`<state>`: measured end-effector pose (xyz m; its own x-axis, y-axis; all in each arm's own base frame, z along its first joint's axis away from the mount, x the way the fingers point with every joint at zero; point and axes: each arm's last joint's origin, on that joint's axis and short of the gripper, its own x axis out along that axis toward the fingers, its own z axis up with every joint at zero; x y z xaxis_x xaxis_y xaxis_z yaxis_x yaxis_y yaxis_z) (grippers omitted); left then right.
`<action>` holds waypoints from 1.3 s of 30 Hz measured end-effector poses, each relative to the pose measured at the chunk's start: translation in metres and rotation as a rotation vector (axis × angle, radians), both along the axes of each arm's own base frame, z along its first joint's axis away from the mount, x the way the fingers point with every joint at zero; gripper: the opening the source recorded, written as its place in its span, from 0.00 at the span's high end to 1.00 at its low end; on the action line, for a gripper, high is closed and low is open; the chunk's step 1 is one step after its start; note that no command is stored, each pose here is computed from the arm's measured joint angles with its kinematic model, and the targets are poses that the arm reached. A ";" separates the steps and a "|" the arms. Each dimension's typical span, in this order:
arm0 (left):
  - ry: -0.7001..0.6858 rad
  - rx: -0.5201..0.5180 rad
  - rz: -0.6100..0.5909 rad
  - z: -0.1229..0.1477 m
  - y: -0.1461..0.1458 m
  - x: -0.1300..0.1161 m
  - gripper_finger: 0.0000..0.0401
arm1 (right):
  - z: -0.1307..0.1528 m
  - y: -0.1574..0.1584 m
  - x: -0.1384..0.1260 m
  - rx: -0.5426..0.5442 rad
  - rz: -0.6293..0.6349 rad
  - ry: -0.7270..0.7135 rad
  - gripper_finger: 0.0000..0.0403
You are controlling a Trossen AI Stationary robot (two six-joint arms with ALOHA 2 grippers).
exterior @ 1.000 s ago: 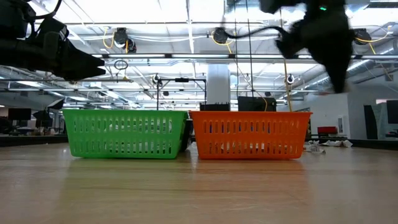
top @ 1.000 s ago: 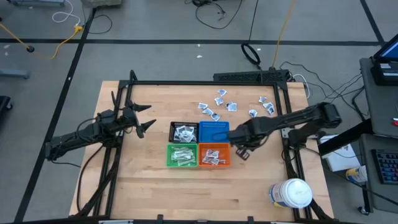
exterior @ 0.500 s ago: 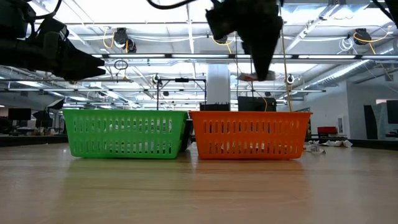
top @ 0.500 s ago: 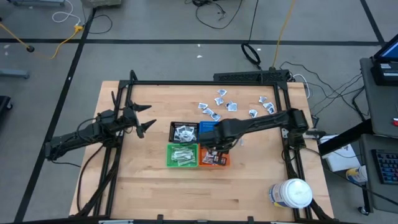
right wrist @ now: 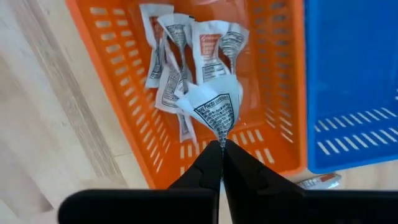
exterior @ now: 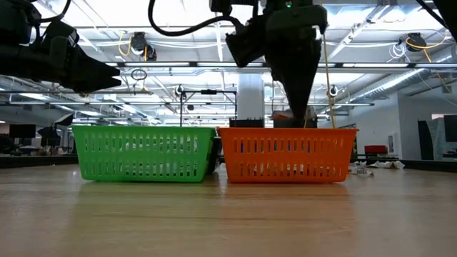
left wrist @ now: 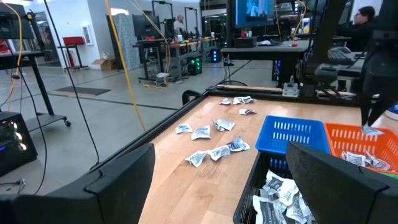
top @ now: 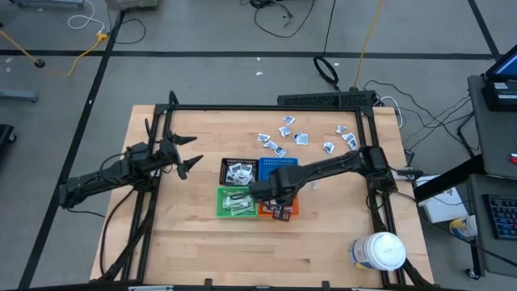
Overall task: Pick & Place First Aid Supplies
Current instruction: Put the ointment pack into the orange bin
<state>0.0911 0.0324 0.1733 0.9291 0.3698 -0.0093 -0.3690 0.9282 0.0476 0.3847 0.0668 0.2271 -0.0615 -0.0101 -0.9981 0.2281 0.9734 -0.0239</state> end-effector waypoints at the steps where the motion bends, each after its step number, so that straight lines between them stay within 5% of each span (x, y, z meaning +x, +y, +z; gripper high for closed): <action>1: 0.000 0.000 0.000 0.000 0.000 0.000 0.09 | -0.003 0.001 0.000 0.001 0.002 -0.004 1.00; 16: 0.000 0.000 0.000 0.000 0.000 0.000 0.09 | -0.037 0.002 -0.003 0.005 0.031 -0.022 0.98; 29: 0.000 0.000 0.000 0.000 0.000 0.000 0.09 | -0.037 0.002 -0.001 0.011 0.089 -0.039 0.58; 35: 0.000 0.000 0.000 0.000 0.000 0.000 0.09 | -0.025 -0.002 -0.002 0.016 0.066 -0.083 0.54; 39: 0.000 0.000 0.000 0.000 0.000 0.000 0.09 | -0.009 -0.011 -0.005 0.020 -0.070 -0.126 0.56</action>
